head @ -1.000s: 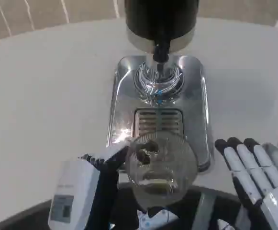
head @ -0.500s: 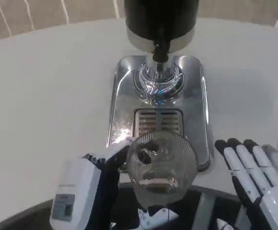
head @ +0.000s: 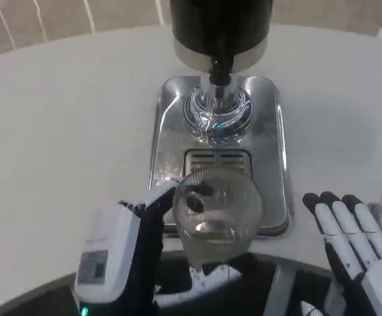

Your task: Grasp the cup under the faucet to collect the drink, then remove the cup.

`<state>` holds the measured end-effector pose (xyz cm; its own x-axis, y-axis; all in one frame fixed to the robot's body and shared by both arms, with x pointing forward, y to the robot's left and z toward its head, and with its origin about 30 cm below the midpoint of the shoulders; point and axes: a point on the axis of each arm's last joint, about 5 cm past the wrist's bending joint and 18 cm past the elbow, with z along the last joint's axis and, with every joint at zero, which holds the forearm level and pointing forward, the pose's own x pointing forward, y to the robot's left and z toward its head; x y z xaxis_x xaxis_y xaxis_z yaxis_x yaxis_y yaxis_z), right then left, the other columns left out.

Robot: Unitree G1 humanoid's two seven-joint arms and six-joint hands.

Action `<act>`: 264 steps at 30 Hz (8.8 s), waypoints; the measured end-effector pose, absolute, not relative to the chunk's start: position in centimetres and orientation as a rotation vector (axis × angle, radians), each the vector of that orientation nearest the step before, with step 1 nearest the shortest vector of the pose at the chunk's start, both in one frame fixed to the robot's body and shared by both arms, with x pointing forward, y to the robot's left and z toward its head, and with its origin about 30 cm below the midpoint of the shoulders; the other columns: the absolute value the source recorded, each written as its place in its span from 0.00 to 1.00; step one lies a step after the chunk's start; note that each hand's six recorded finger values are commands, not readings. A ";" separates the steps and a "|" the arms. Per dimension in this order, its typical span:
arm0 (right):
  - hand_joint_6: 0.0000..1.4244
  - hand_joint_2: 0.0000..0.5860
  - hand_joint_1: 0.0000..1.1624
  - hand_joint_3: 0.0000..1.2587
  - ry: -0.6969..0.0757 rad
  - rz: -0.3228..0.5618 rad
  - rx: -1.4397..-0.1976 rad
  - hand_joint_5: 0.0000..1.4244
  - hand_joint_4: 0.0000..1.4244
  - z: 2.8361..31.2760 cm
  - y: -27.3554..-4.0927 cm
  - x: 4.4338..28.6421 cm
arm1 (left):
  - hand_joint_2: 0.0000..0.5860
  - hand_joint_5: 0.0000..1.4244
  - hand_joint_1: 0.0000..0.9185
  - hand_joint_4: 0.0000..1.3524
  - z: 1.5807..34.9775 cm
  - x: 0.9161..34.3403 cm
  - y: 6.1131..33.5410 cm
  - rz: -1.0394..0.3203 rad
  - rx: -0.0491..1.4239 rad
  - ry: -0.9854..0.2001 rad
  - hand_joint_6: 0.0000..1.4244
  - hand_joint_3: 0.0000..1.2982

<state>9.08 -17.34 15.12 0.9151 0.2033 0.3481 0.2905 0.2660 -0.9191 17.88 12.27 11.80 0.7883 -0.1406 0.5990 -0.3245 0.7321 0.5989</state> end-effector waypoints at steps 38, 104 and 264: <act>0.00 1.00 0.19 0.00 -0.359 -0.145 -1.282 0.00 0.00 15.1 -17.0 8.7 | 0.16 1.00 0.62 0.82 12.8 30.4 10.1 0.144 0.787 -0.541 1.00 0.94; 0.00 1.00 0.04 0.00 -0.511 -0.047 -0.707 0.00 0.00 21.0 -13.7 15.0 | 0.18 0.00 0.00 0.00 14.0 17.6 18.6 0.207 1.151 -0.368 0.00 0.00; 0.00 0.97 0.38 0.00 -0.721 0.098 -0.818 0.00 0.00 25.6 -12.8 21.0 | 0.12 0.00 0.00 0.00 11.8 23.1 16.4 0.085 0.982 -0.440 0.02 0.00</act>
